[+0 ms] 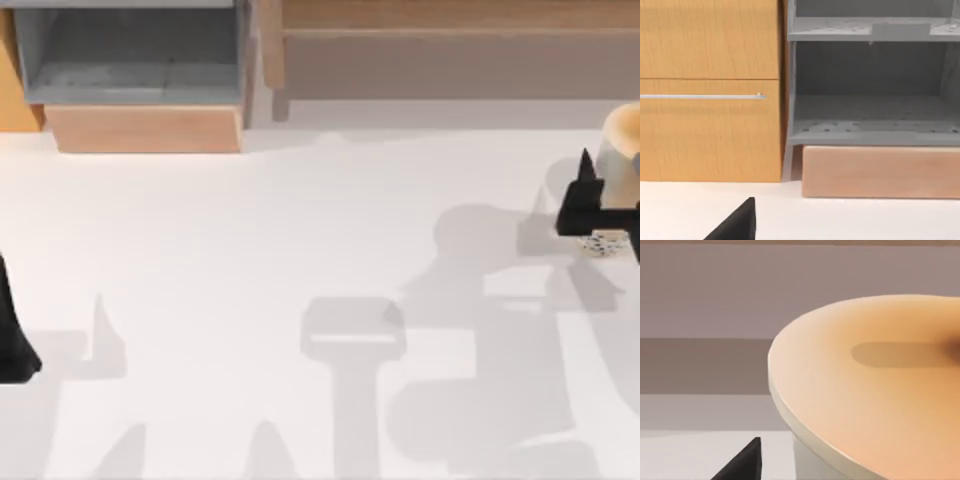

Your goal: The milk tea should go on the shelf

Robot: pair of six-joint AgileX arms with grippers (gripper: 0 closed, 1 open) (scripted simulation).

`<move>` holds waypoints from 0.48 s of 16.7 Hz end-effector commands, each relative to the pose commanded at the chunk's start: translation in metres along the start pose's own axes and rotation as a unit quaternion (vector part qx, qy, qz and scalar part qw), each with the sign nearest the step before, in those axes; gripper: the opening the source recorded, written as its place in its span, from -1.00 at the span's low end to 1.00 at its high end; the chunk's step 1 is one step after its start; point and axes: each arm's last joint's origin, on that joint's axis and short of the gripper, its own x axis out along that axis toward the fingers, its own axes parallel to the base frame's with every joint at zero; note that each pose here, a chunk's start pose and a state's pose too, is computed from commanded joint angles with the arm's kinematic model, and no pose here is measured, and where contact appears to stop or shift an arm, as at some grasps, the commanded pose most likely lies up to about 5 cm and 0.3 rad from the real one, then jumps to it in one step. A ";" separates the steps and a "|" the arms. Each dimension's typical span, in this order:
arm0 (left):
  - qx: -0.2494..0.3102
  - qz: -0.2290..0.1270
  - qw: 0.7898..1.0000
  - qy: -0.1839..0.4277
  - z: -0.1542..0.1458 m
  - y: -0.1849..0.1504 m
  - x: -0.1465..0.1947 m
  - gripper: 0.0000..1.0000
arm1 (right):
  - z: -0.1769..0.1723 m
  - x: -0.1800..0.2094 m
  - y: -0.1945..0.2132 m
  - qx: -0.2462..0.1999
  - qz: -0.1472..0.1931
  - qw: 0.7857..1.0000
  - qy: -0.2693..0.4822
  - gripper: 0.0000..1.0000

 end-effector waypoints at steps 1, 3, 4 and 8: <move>0.000 0.000 1.000 0.000 0.000 0.000 0.000 1.00 | 0.000 0.000 0.000 0.000 0.000 1.000 0.000 0.55; 0.000 0.000 1.000 0.000 0.000 0.000 0.000 1.00 | 0.000 0.000 0.000 0.000 0.000 1.000 0.000 0.25; 0.000 0.000 1.000 0.000 0.000 0.000 0.000 1.00 | 0.000 0.000 0.000 0.000 0.000 1.000 0.000 0.10; 0.000 0.000 1.000 0.000 0.000 0.000 0.000 1.00 | 0.000 0.000 0.000 0.000 0.000 1.000 0.000 -0.51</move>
